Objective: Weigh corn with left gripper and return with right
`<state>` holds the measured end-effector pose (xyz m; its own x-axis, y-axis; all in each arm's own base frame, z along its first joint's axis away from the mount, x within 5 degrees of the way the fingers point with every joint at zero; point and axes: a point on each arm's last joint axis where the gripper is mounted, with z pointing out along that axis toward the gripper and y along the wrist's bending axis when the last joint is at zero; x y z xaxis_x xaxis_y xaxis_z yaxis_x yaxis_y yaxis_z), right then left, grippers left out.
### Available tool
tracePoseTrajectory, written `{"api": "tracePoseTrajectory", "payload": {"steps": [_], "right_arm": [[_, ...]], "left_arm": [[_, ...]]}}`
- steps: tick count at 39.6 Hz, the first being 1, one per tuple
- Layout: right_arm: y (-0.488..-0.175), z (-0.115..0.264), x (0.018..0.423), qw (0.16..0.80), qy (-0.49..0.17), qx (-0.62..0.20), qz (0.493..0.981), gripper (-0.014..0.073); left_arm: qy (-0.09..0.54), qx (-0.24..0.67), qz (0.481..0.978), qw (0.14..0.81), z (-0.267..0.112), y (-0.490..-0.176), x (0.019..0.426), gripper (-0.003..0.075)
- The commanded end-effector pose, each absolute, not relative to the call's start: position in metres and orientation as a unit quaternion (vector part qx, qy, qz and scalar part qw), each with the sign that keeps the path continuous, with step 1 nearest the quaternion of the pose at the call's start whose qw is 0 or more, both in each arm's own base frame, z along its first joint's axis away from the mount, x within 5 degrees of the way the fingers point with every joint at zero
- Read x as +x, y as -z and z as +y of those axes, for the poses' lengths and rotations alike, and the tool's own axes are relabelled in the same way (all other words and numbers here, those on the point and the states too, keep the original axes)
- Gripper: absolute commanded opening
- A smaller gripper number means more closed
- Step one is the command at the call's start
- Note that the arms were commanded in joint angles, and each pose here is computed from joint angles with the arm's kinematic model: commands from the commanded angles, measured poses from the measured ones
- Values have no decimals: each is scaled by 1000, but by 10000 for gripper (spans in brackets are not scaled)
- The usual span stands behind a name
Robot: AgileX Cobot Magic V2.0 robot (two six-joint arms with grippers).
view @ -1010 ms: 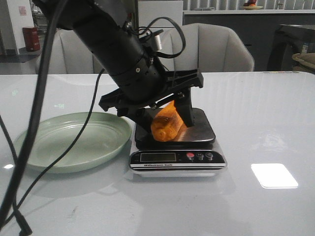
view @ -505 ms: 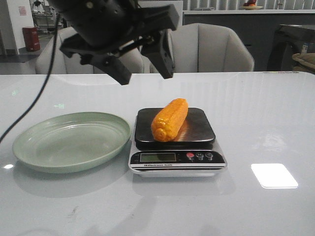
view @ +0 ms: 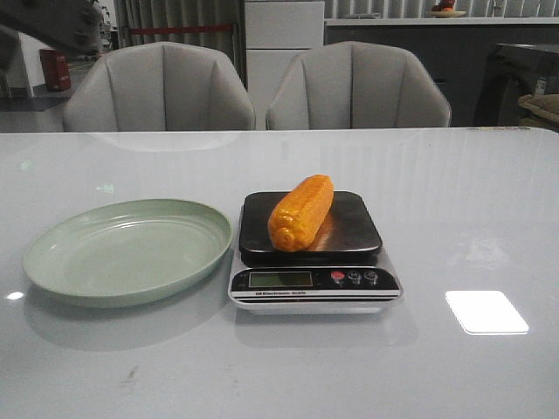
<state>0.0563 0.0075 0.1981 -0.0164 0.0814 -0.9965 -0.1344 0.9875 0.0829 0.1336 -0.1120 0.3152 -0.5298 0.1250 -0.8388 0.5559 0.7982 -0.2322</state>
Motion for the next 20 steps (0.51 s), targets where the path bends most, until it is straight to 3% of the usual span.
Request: {"api": "tracePoseTrajectory", "payload": {"steps": [1,13,17,20], "right_arm": [[-202,8,55,731,-77,-21,678,167],[-202,8,55,731,-77,-21,678,167],[-202,8,55,731,-77,-21,678,167],[-202,8,55,731,-77,-21,678,167]], "left_arm": [[254,212,794,510,-93,-330,110,533],[241,231,742,582,-38,-311,44,523],[231,234,725,605,-26,-302,31,428],[226,234,719,614,-20,-296,25,298]]}}
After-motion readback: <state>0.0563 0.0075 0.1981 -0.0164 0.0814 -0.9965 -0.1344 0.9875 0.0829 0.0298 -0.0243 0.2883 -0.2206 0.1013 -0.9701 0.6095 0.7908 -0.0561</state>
